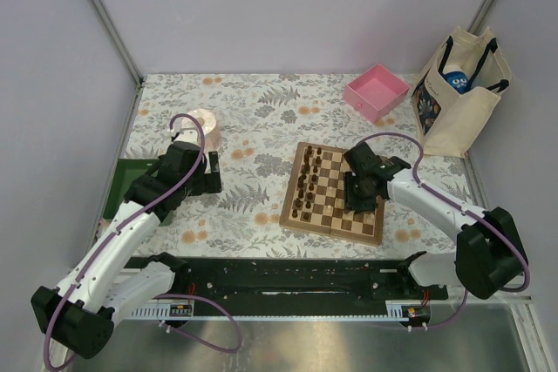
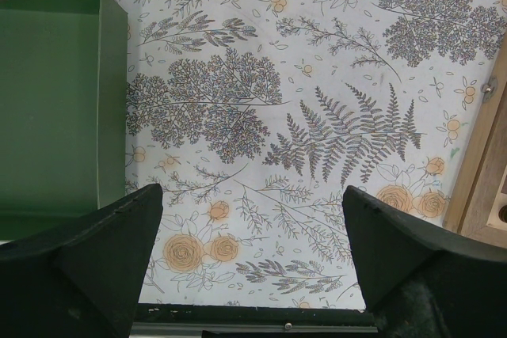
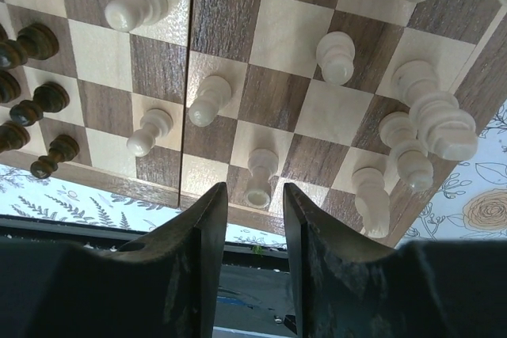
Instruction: Set up the chess pieces on the board
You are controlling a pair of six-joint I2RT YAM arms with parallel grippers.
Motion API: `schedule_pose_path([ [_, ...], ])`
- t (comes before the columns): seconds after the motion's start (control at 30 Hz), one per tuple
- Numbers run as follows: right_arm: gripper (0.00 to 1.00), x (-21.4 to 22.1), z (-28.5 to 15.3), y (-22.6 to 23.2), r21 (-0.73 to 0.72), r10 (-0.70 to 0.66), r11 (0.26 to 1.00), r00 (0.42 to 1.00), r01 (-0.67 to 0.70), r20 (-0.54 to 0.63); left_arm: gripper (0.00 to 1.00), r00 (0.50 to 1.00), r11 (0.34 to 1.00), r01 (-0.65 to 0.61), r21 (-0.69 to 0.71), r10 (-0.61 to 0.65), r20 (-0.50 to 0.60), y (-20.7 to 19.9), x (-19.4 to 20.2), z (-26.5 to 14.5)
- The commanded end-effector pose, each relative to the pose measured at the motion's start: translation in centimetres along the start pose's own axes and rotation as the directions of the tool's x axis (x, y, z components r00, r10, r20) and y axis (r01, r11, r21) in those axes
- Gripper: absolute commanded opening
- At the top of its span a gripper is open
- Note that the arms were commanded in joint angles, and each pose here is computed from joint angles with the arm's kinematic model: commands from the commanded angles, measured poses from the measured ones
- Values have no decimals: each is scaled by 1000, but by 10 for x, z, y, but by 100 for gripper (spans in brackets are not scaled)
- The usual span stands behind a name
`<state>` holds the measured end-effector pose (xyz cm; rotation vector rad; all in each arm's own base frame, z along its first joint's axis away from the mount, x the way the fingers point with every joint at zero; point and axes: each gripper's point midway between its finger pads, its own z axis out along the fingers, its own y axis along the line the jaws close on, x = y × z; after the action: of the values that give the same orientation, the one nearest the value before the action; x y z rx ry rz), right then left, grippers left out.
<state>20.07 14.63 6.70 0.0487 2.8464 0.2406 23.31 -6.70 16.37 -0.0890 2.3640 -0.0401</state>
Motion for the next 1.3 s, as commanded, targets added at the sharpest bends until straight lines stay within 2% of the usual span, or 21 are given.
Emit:
schedule_pose_path([
  [0.0,42,0,6,1,10,-3,1000,1000,3,4,99,999,1000,11,24,-12,48,-4,-13,-2],
  [0.1,41,3,8,0,12,3,1000,1000,-3,-2,99,999,1000,11,26,-13,48,-5,-13,-3],
  [0.33,21,4,1,1,-11,10,1000,1000,-10,9,99,999,1000,12,27,-13,50,-5,-13,-3],
  [0.57,19,17,-32,5,-107,74,992,996,-68,56,99,999,999,11,33,-13,47,-6,-13,-3],
  [0.67,18,31,-40,-9,-71,125,990,991,-121,53,99,999,999,12,37,-14,49,-6,-13,-4],
  [0.8,17,46,-41,-39,51,197,978,978,-201,70,99,998,999,14,40,-16,56,-6,-14,-5],
  [0.9,17,54,-36,-45,65,230,970,970,-235,74,99,998,999,16,43,-18,56,-7,-14,-6],
  [1.27,17,37,-30,-48,103,197,972,973,-209,119,99,999,999,15,50,-18,52,-8,-13,-5],
])
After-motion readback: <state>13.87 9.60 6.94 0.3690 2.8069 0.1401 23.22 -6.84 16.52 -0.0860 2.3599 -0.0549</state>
